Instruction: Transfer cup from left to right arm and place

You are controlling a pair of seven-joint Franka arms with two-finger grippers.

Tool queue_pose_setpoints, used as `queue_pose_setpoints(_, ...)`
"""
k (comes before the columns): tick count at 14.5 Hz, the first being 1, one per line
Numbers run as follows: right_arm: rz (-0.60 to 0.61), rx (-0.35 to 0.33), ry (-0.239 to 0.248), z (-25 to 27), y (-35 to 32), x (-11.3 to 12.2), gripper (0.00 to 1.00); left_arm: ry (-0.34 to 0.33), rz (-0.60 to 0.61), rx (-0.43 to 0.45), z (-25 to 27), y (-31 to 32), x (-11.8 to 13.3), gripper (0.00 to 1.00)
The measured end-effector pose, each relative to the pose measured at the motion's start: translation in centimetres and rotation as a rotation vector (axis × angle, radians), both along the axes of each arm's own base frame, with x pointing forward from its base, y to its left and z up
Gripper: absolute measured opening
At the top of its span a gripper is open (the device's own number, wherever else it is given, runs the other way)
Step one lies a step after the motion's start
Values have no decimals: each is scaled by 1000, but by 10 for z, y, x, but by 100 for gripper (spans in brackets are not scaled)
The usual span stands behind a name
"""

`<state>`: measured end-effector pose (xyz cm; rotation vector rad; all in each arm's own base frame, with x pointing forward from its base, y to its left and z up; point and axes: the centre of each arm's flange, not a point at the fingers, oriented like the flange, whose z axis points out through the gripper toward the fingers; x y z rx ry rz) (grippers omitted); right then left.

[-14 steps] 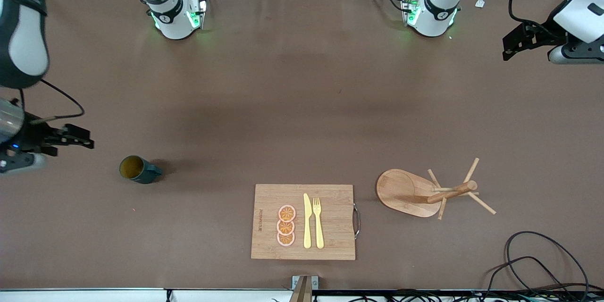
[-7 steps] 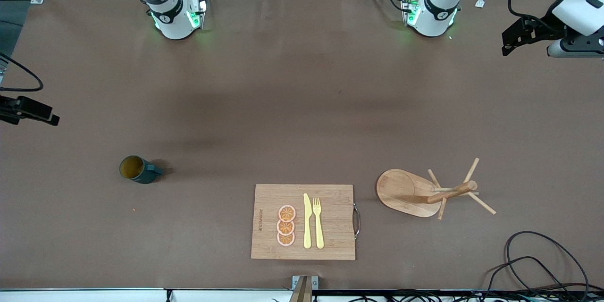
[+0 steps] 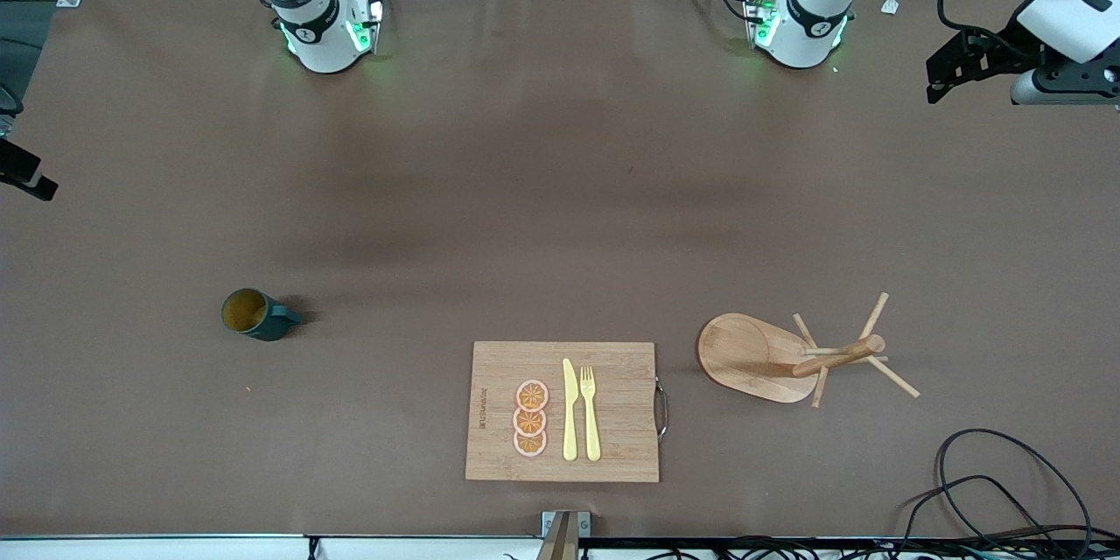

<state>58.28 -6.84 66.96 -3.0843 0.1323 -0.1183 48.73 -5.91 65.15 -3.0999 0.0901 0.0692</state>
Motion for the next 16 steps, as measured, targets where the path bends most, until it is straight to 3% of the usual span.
queue_pose_setpoints(16,23,-26,2,1,11,1,100,-17,1,-4,5,1,13,100)
